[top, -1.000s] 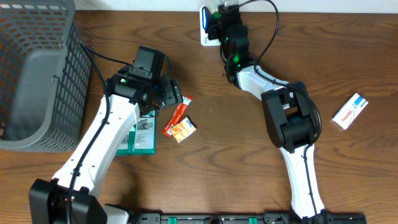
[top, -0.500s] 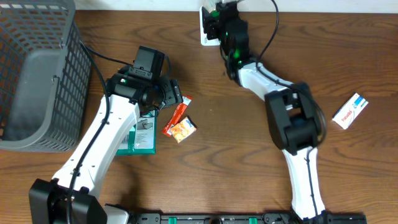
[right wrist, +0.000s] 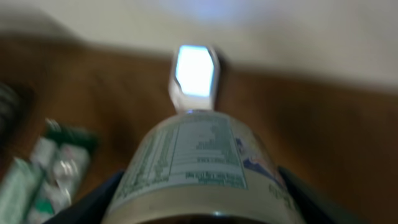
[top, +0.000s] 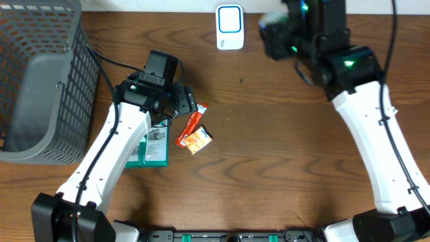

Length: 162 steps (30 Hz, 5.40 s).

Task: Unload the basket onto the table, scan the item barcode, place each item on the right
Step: 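Carry the jar right toward the Panadol box at the table edge, then set the jar down beside the Panadol box and open the right gripper, then move the right gripper left over the orange-and-white Kleenex pack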

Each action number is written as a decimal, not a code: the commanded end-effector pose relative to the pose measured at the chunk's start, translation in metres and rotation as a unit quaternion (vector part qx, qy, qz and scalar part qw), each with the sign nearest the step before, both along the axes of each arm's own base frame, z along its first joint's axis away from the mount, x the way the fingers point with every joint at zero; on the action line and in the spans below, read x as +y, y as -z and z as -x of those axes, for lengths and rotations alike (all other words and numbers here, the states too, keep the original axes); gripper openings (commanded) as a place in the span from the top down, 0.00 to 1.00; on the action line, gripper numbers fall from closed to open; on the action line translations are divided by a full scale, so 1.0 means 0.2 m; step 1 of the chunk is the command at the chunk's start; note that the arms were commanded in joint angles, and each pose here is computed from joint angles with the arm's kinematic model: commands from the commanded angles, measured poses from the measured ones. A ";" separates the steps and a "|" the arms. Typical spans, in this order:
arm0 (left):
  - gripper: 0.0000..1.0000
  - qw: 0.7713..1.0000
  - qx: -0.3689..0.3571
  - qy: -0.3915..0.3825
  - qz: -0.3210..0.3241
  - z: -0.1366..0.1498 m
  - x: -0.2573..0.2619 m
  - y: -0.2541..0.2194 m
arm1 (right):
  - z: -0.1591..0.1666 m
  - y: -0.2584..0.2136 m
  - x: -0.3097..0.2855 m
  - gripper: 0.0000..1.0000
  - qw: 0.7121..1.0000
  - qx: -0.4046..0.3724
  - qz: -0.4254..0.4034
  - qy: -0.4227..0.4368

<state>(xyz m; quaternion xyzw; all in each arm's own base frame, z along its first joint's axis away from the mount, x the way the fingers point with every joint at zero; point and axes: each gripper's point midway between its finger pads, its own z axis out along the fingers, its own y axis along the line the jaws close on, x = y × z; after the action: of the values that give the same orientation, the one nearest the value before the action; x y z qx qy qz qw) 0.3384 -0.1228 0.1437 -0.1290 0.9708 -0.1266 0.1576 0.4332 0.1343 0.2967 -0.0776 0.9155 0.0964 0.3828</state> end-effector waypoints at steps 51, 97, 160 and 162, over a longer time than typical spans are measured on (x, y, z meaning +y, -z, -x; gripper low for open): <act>0.18 1.000 0.002 0.001 -0.009 0.00 0.02 0.02 | 0.38 1.37 -1.42 0.80 0.894 0.320 -0.036 0.312; 0.18 1.000 0.002 0.001 -0.009 0.00 0.02 0.01 | 0.09 0.84 -0.52 0.04 0.938 0.327 -0.116 0.024; 0.92 0.999 -0.025 -0.003 -0.046 0.15 0.05 0.61 | 0.68 1.34 0.66 0.54 0.872 0.447 -0.014 -0.200; 0.92 1.000 -0.011 0.007 -0.025 0.18 0.01 0.62 | 0.68 1.34 0.65 0.54 0.870 0.448 -0.011 -0.207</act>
<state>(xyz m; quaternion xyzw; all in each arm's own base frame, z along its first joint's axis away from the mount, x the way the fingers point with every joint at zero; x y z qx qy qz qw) 0.3077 -0.1196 0.0238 -0.1125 0.9715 -0.1003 0.1831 0.3001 0.2657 0.0302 -0.2001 0.9548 0.2013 -0.0886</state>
